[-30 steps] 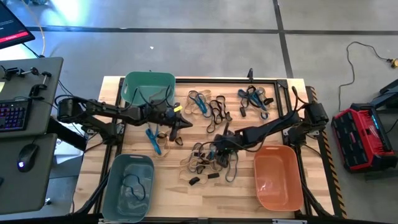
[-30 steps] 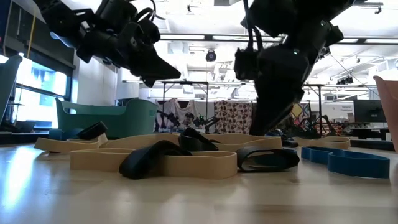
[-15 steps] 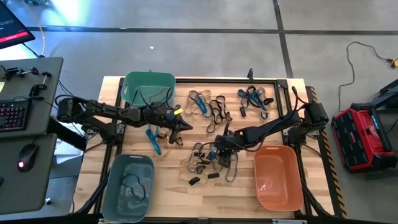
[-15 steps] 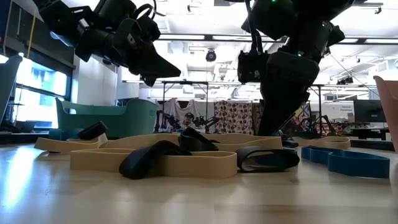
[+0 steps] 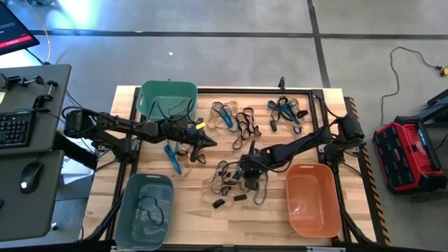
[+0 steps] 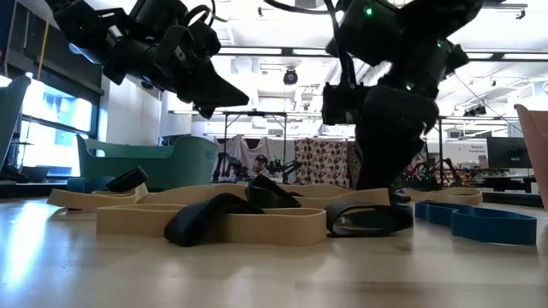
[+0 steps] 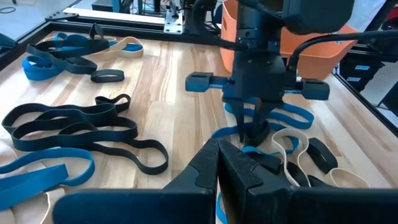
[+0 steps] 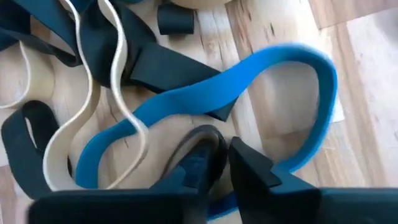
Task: Sort rubber bands into baskets
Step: Put the black rubber band into the orange bin
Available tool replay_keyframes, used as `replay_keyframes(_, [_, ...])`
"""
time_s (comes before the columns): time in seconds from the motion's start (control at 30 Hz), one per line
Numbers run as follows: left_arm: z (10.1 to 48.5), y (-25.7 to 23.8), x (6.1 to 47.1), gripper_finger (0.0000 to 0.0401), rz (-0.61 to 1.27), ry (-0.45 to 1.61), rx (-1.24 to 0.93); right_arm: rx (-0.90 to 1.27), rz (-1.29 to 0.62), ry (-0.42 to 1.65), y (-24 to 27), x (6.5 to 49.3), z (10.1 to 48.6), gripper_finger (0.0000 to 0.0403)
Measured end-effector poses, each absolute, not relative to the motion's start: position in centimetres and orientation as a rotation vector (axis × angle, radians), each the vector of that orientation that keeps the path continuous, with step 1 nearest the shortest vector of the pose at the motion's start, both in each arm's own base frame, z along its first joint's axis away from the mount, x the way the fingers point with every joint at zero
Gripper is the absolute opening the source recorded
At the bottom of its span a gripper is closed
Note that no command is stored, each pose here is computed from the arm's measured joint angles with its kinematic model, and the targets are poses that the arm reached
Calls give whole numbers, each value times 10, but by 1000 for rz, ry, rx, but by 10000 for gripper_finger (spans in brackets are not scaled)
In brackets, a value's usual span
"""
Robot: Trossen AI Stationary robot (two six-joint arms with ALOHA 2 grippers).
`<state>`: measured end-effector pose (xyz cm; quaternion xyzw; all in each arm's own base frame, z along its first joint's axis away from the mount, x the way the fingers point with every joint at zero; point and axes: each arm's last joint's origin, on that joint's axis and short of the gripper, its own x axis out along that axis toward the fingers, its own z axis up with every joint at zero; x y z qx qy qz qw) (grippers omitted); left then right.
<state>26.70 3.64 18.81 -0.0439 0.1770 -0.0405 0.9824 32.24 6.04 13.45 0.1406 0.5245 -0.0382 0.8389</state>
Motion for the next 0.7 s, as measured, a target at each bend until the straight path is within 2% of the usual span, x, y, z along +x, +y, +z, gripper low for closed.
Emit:
replay_keyframes(0.13, [188, 36, 267, 0, -82, 357, -88, 268, -69, 1119, 62, 333, 154, 5])
replay_keyframes(0.47, [193, 35, 269, 0, -92, 306, -70, 181, -84, 1189, 75, 349, 219, 2])
replay_keyframes(0.7, [193, 30, 270, 0, -110, 301, -64, 207, -111, 1280, 103, 338, 259, 1])
